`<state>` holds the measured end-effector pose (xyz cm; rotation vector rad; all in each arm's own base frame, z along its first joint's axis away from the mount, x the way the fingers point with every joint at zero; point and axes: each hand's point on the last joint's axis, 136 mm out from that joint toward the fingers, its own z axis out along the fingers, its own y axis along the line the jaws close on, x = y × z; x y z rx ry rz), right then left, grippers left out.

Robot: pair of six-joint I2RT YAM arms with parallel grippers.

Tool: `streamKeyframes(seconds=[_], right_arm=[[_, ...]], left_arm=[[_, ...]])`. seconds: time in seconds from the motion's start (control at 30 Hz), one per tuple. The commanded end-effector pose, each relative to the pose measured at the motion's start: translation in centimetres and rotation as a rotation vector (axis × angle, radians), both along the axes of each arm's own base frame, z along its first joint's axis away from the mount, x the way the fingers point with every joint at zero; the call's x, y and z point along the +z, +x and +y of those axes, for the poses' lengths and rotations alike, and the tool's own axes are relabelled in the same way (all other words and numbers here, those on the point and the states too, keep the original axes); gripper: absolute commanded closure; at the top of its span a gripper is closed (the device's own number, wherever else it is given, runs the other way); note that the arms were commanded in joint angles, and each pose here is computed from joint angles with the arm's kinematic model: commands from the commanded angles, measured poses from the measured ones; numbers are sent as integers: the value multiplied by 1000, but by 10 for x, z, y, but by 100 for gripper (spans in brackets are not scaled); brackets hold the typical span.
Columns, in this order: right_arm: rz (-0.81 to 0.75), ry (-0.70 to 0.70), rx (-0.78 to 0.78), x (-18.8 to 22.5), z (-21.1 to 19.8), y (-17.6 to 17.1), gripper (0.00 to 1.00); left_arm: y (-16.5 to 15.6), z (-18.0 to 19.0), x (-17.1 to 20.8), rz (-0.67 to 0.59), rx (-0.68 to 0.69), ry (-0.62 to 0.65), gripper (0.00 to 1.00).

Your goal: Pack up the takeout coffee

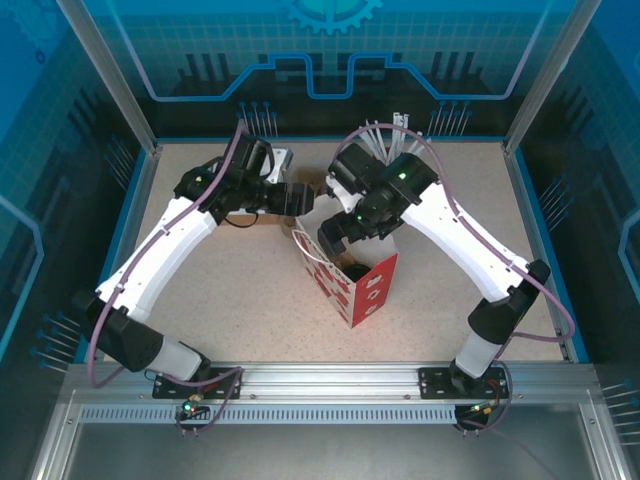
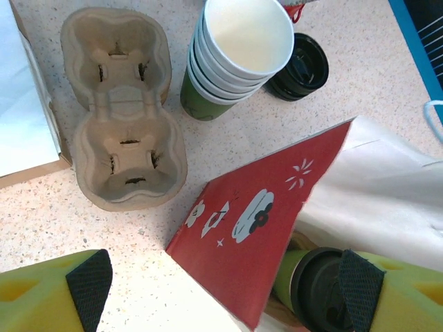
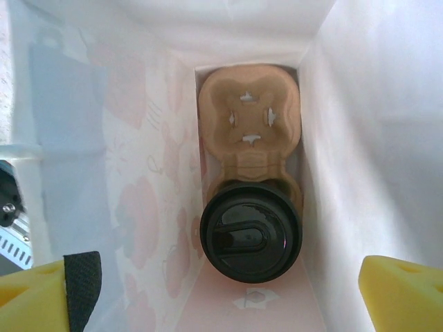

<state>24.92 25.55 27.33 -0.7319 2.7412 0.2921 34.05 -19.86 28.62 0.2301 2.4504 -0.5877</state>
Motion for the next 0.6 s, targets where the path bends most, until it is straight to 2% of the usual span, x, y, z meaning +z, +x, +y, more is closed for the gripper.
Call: streamKeyframes(seconds=[0.0,0.1,0.3,0.57], right_arm=[[-54,60,3,31,-11,0,3],[-98,105,-7,48,-17,10,6],[-208,166,-104,80,-45,43,18],[-362,47,-274,79,-92,105,24]], left_arm=[[-7,6,28,-58,20,-55,12],[-9,9,34,-87,24,-63,11],[-16,17,40,-141,45,-73,11],[-31,38,53,-261,96,-68,7]])
